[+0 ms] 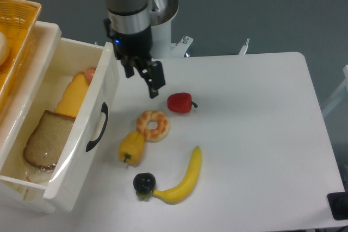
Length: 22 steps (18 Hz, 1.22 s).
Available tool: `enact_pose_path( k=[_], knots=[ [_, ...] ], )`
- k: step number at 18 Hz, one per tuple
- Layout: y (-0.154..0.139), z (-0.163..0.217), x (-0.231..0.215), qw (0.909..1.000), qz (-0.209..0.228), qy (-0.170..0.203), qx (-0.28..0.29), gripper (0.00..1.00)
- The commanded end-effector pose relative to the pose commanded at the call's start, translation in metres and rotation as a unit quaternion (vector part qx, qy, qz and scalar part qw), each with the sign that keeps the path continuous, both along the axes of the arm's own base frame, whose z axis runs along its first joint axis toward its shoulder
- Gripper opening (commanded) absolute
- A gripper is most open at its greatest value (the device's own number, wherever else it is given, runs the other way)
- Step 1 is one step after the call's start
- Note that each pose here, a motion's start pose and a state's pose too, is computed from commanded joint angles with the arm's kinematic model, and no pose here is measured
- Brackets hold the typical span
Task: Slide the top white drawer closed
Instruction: 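Lower the gripper toward the table beside the red pepper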
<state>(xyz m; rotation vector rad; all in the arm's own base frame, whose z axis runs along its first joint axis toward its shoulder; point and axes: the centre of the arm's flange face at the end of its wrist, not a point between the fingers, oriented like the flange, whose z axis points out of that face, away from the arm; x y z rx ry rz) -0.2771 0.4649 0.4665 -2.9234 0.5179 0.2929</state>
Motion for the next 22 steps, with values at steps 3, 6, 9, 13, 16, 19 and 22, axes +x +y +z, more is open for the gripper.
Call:
enact_pose_path(
  k=[3,6,9,13,16,19,22],
  knots=[
    [-0.01,0.001,-0.017,0.9998,0.019,0.0,0.001,1.0],
    [-0.01,-0.007,-0.028,0.9996,0.027,-0.004,-0.004,1.0],
    [-0.002,-0.021,-0.044,0.9984,0.055,-0.014,-0.008,1.0],
    [0.006,-0.038,-0.063,0.9938,0.11,-0.021,0.001,1.0],
    [0.013,-0.057,-0.071,0.9863,0.16,-0.039,-0.002,1.0],
    [0.022,-0.078,-0.083,0.9724,0.227,-0.053,-0.003,1.0],
    [0.032,-0.098,-0.095,0.9484,0.31,-0.065,-0.005,1.0]
  ],
)
